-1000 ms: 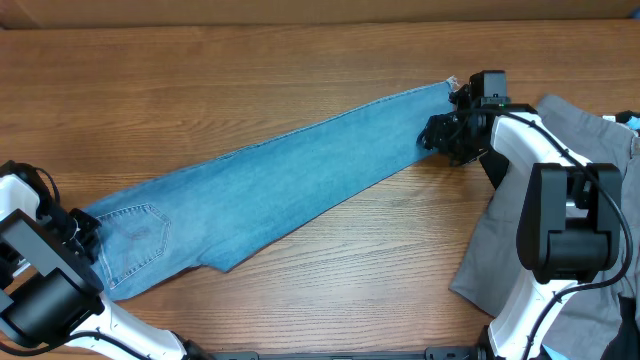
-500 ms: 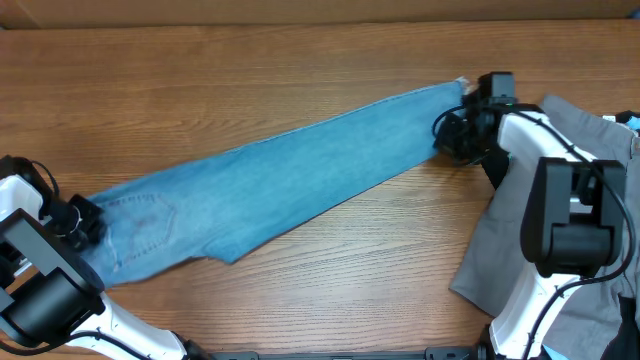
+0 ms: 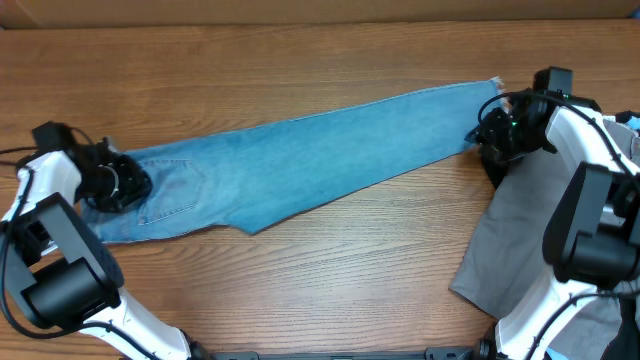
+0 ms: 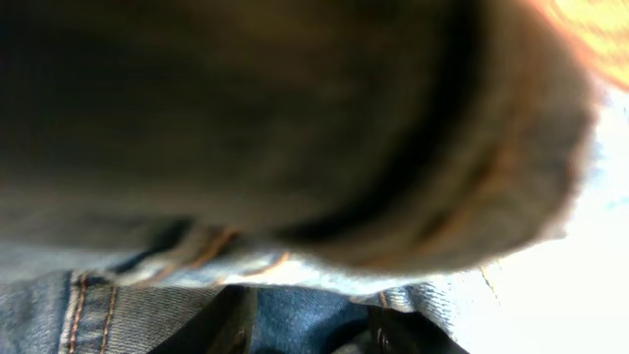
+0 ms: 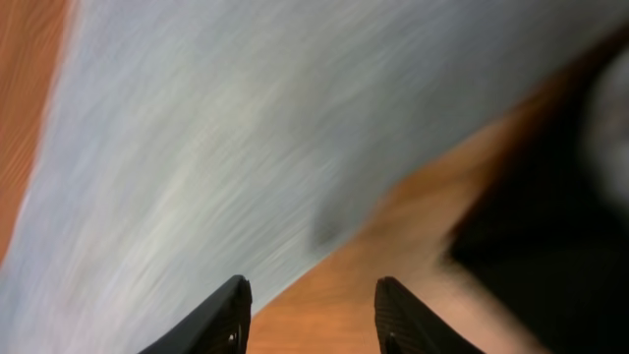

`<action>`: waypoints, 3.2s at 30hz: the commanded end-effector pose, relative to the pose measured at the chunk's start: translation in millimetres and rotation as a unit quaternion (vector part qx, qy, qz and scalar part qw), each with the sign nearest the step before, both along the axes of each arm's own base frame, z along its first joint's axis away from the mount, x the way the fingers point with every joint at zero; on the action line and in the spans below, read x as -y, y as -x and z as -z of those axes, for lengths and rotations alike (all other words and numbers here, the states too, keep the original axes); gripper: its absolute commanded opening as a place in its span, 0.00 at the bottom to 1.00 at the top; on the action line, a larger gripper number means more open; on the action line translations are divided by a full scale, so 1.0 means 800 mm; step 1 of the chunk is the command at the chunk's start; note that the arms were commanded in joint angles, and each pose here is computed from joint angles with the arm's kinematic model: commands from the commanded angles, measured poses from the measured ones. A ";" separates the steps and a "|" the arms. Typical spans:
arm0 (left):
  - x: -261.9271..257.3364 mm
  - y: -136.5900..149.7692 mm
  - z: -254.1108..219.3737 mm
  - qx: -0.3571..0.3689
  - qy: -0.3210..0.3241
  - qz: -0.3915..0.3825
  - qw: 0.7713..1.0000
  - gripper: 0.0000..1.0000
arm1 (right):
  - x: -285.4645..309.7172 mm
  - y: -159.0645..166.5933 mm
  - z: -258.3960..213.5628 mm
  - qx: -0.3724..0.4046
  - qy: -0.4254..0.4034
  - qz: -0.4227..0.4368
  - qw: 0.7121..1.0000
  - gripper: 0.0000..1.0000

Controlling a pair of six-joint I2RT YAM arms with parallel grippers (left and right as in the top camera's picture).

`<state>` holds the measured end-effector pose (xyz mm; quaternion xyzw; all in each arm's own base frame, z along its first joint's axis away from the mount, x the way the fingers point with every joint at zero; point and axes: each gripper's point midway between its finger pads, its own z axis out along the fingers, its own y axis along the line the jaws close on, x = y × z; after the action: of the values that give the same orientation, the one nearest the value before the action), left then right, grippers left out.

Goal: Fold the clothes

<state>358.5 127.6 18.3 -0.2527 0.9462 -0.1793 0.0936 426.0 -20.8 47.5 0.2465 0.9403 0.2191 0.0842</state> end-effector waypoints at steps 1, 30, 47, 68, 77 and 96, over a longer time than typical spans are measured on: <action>0.026 -0.016 -0.013 0.027 0.002 0.056 0.998 0.41 | -0.069 0.003 -0.085 0.073 -0.020 -0.091 0.993 0.46; 0.010 -0.013 -0.029 0.002 0.005 0.011 1.000 0.40 | -0.462 0.208 -0.001 -0.056 -0.134 -0.238 0.960 0.53; 0.007 -0.032 -0.070 0.022 0.011 0.017 1.000 0.40 | -0.514 0.196 0.025 -0.041 -0.225 -0.270 0.935 0.42; -0.001 -0.027 -0.065 0.012 -0.013 0.026 0.999 0.41 | -0.417 0.209 0.013 -0.094 -0.053 -0.228 0.968 0.04; 0.003 -0.024 -0.066 0.008 -0.004 0.027 1.000 0.43 | -0.423 0.234 0.011 -0.127 -0.072 -0.250 0.957 0.81; -0.094 0.026 -0.078 -0.068 -0.070 -0.103 0.990 0.26 | -0.451 0.220 0.017 -0.099 -0.120 -0.271 0.950 0.04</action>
<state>354.9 182.7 87.9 -0.3084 0.9397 -0.1235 0.0820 251.2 336.8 32.4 0.0196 0.9460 0.3094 -0.0949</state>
